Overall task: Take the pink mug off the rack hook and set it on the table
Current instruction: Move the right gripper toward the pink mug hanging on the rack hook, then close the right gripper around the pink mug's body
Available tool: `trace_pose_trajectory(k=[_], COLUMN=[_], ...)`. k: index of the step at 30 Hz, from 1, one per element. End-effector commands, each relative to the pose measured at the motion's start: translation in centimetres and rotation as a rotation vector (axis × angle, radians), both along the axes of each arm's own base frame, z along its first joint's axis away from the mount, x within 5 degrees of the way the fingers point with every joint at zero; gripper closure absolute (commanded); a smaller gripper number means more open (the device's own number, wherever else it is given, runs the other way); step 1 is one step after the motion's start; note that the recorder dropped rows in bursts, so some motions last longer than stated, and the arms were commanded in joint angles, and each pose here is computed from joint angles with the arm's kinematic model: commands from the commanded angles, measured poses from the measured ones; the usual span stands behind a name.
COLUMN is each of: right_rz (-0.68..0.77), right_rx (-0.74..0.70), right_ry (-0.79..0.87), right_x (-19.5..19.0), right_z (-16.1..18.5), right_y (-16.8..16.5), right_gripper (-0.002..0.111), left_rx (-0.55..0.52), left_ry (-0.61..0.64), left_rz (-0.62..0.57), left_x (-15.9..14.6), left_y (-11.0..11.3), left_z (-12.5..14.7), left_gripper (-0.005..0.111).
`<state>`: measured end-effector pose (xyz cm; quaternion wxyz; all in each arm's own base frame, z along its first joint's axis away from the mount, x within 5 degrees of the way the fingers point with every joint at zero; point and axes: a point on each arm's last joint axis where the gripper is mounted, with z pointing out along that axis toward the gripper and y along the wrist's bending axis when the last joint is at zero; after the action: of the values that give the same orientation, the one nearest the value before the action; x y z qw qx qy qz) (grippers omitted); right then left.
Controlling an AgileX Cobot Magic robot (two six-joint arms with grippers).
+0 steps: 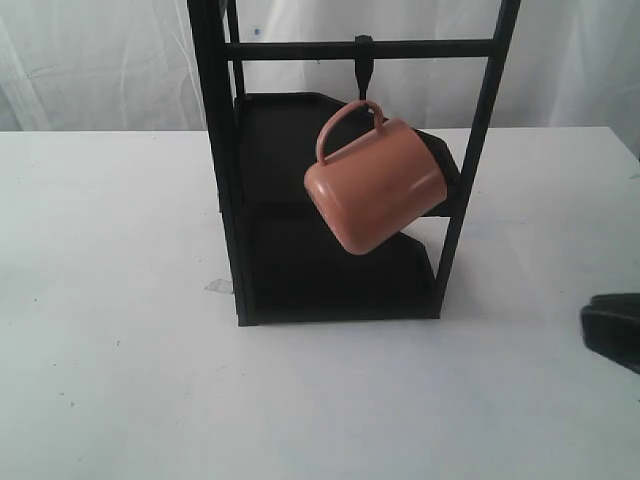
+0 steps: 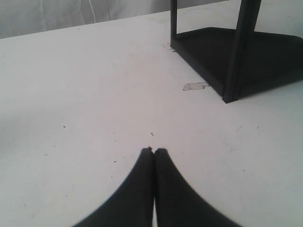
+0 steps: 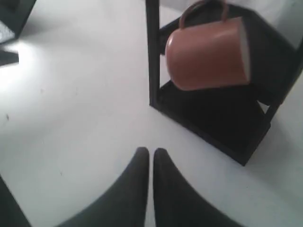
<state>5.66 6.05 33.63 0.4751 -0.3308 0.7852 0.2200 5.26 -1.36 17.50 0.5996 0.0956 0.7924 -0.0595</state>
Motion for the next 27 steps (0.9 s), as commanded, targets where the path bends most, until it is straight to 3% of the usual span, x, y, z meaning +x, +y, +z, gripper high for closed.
trace_pose_trajectory(k=[1,2,3,5,14,27], right_rz=[0.014,-0.008,-0.018,0.007,0.213,0.133], right_rx=[-0.035,-0.03,-0.035,-0.045,-0.054,-0.111], right_ry=[-0.011,-0.03,-0.057,-0.06,-0.139,-0.185], right_x=[4.4,5.2,6.5,7.4,9.6,13.2], right_z=[0.8,0.9,0.9,0.8,-0.2,-1.8], right_y=[1.0,1.1,1.3,1.6,3.9,4.1], right_gripper=[0.07,0.06,0.038,0.029,0.031,0.031], left_rx=[-0.008,-0.008,-0.008,-0.008,-0.008,-0.008], left_ry=[0.0,0.0,0.0,0.0,0.0,0.0], left_rz=[0.005,0.005,0.005,0.005,0.005,0.005], left_x=[0.0,0.0,0.0,0.0,0.0,0.0], left_y=[0.0,0.0,0.0,0.0,0.0,0.0], left_z=[-0.1,-0.1,-0.1,-0.1,-0.1,-0.1], left_gripper=[0.107,0.107,0.107,0.107,0.107,0.107])
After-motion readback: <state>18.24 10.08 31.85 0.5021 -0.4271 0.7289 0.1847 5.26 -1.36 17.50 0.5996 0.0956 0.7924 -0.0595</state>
